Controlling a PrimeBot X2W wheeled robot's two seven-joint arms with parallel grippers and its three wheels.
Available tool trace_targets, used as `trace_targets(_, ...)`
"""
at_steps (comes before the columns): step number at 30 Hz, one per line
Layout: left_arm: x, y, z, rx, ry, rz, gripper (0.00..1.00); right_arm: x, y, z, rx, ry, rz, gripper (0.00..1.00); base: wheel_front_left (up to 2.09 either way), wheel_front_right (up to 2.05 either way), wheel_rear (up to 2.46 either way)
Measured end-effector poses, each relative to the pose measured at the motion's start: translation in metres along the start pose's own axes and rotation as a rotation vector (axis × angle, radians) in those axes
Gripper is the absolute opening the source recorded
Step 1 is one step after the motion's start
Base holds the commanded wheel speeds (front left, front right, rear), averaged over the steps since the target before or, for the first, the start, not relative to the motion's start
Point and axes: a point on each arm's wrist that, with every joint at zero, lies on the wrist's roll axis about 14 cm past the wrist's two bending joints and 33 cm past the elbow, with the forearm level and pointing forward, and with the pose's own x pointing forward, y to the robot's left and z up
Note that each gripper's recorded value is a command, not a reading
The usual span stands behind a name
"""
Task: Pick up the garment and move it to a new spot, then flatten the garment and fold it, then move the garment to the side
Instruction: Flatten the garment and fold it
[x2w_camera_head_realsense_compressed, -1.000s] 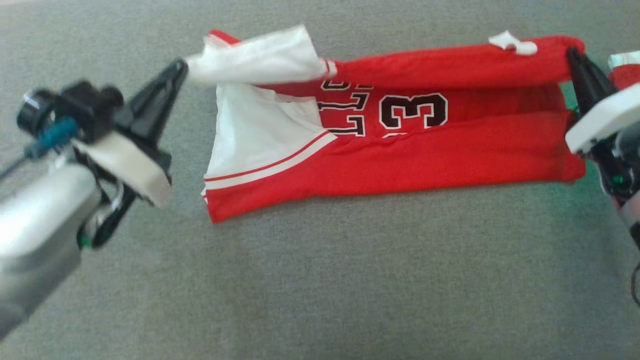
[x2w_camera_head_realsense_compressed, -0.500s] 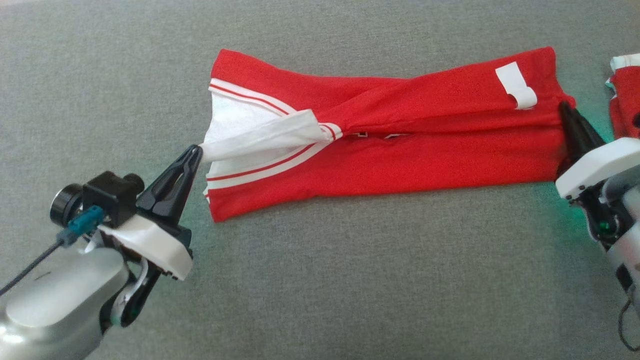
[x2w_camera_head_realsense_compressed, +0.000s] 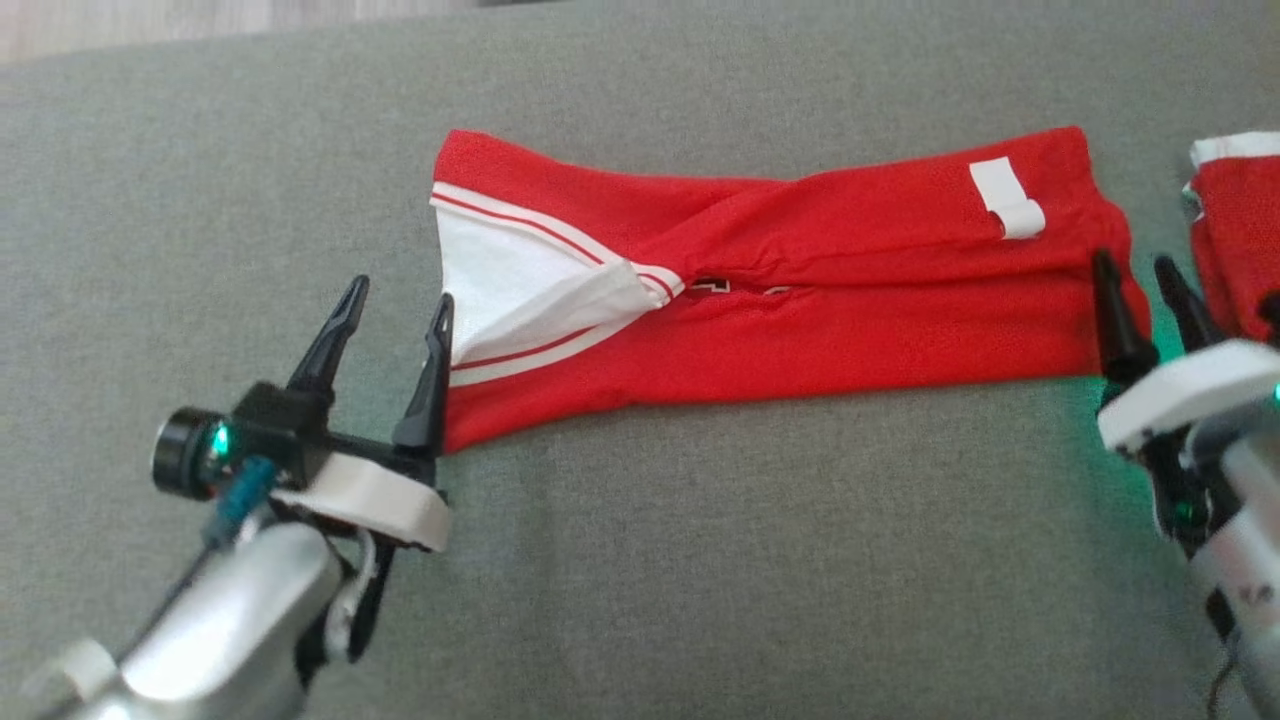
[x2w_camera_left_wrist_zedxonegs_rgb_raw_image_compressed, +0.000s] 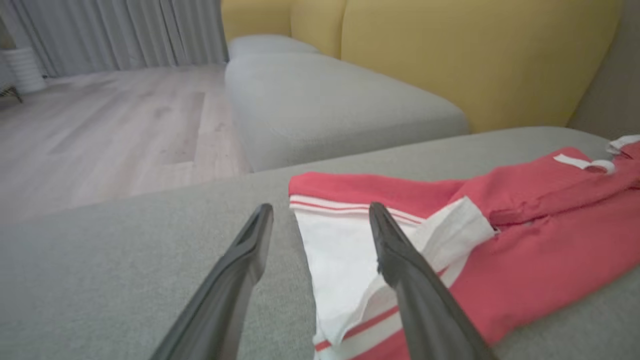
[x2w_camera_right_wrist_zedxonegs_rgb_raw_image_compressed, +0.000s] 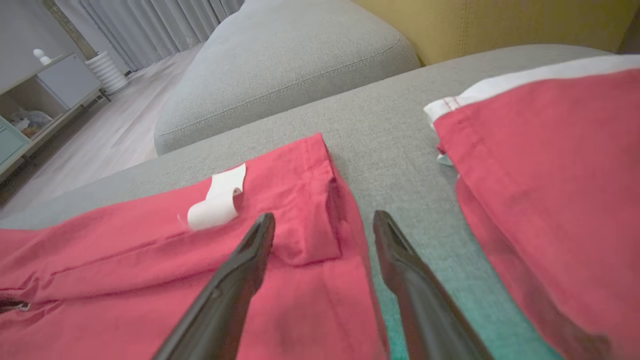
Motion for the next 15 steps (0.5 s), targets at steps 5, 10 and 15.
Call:
trace_targets(5,-0.029,0.008,0.022,-0.023,-0.142,0.202,1.0,-0.02,-0.005,-0.008,0.055,-0.043,-0.049,1.0,0.0,0.0,0.0)
trace_targets(10,-0.058,0.003,0.018,-0.024,-0.173,0.28,1.0,-0.02,-0.007,0.002,0.033,-0.086,-0.072,1.0,0.0,0.0,0.0)
trace_targets(15,-0.086,0.007,0.014,0.006,-0.189,0.361,1.0,-0.013,-0.006,-0.004,0.024,-0.071,-0.097,1.0,0.0,0.0,0.0)
